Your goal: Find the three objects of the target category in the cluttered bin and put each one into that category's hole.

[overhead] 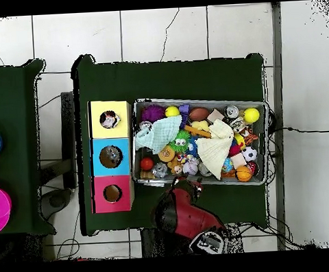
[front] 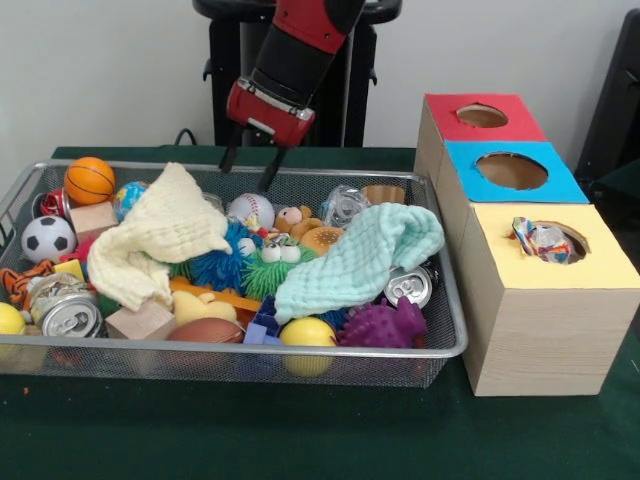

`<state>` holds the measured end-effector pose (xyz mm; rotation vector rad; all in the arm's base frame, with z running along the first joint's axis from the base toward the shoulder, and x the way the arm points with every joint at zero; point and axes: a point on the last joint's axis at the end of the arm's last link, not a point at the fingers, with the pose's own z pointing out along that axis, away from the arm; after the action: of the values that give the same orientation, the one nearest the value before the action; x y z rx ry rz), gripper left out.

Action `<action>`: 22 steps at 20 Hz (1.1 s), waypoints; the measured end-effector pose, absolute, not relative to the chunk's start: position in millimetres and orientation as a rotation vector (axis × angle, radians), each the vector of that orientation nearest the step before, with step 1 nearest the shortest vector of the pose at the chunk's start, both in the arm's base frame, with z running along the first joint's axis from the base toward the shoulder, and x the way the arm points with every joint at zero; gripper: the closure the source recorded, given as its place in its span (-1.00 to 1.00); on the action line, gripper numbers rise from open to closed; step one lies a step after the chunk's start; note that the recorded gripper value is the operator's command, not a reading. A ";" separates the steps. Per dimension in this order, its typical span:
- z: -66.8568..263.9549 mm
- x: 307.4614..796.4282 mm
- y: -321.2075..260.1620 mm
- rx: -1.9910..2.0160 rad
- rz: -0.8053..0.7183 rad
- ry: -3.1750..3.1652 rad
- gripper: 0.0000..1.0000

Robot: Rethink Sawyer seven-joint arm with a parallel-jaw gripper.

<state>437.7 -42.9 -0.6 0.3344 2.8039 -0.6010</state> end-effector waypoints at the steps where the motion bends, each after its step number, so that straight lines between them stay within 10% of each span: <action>1: -1.3 438.2 -50.3 0.324 -0.626 2.765 -1.00; 22: -37.5 418.9 -150.3 0.413 -0.786 2.595 -1.00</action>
<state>418.9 -150.3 -37.5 0.4131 2.5950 -0.7856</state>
